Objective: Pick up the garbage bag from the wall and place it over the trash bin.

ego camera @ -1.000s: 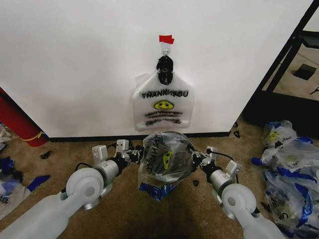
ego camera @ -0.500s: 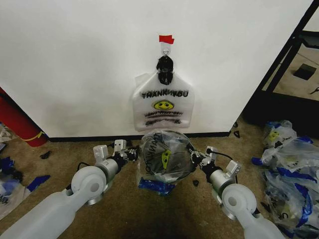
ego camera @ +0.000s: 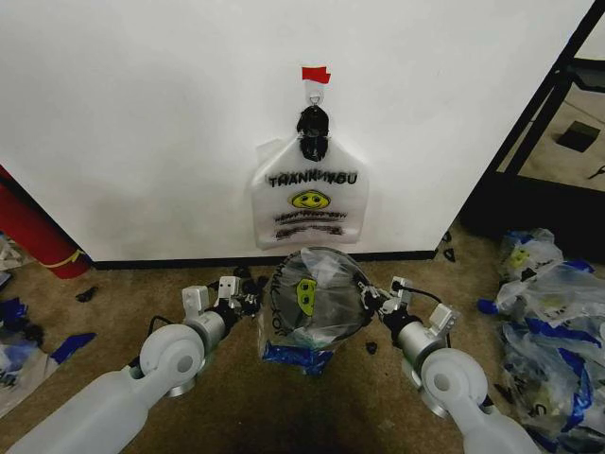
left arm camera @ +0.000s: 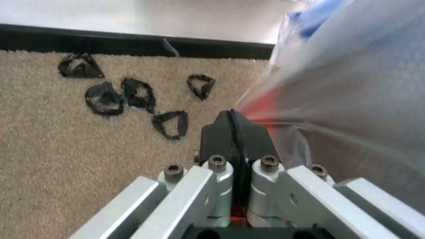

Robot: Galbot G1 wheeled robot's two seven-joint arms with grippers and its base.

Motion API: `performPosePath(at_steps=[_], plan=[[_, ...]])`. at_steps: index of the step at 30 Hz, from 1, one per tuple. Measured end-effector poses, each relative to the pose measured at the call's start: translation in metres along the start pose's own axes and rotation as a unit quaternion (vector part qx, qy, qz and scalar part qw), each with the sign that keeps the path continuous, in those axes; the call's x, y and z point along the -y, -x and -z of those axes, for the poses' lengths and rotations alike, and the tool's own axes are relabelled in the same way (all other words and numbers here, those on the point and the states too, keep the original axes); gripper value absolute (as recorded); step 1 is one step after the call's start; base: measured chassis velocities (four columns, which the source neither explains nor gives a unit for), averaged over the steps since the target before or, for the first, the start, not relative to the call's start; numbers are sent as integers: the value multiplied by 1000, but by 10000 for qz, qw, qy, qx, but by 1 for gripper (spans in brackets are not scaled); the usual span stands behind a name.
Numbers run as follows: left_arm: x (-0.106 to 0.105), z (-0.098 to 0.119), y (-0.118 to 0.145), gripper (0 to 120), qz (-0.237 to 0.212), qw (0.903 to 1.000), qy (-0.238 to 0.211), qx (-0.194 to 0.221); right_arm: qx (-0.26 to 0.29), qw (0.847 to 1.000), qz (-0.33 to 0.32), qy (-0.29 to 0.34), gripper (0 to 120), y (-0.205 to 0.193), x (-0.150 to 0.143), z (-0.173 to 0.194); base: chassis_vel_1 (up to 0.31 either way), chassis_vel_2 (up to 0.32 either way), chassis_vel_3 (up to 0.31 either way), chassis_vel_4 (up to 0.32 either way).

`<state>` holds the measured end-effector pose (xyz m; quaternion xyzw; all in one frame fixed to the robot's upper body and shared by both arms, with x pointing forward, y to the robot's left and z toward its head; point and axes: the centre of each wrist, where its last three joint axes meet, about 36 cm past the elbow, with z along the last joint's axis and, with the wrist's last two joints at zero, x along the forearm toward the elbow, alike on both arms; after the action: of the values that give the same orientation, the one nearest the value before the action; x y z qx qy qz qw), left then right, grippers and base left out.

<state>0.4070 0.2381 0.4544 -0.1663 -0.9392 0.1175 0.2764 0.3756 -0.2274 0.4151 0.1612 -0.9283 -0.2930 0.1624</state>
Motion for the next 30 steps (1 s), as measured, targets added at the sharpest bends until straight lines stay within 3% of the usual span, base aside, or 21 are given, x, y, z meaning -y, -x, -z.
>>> performPosePath(at_steps=[3,8,13,19,20,21,25,28,30], plan=[[1,-1,-2,1,-25,10000,10,-71,-16,10000,7,46,1,0,0,-1,0,0,0,0],[-1,8,-4,15,27,10000,-7,20,-32,10000,-31,39,1,0,2,-2,0,0,0,0],[-9,24,-14,38,176,9997,80,167,-40,9999,-106,10,1,3,8,-4,0,0,0,0],[-8,33,-21,54,422,9984,147,343,-3,9998,-180,-50,1,5,12,-5,0,0,0,0],[0,38,-27,63,505,9971,207,523,37,9997,-215,-123,1,5,13,-6,0,0,0,0],[0,38,-27,63,505,9971,207,523,37,9997,-215,-123,1,5,13,-6,0,0,0,0],[33,45,-54,78,259,9964,472,649,118,9993,-247,-247,1,5,10,-9,0,0,0,0],[73,46,-79,69,-216,9970,633,388,214,9986,-291,-386,1,7,5,-13,0,0,0,0],[81,48,-82,66,-308,9968,663,338,231,9984,-306,-421,1,8,4,-15,0,0,0,0]])
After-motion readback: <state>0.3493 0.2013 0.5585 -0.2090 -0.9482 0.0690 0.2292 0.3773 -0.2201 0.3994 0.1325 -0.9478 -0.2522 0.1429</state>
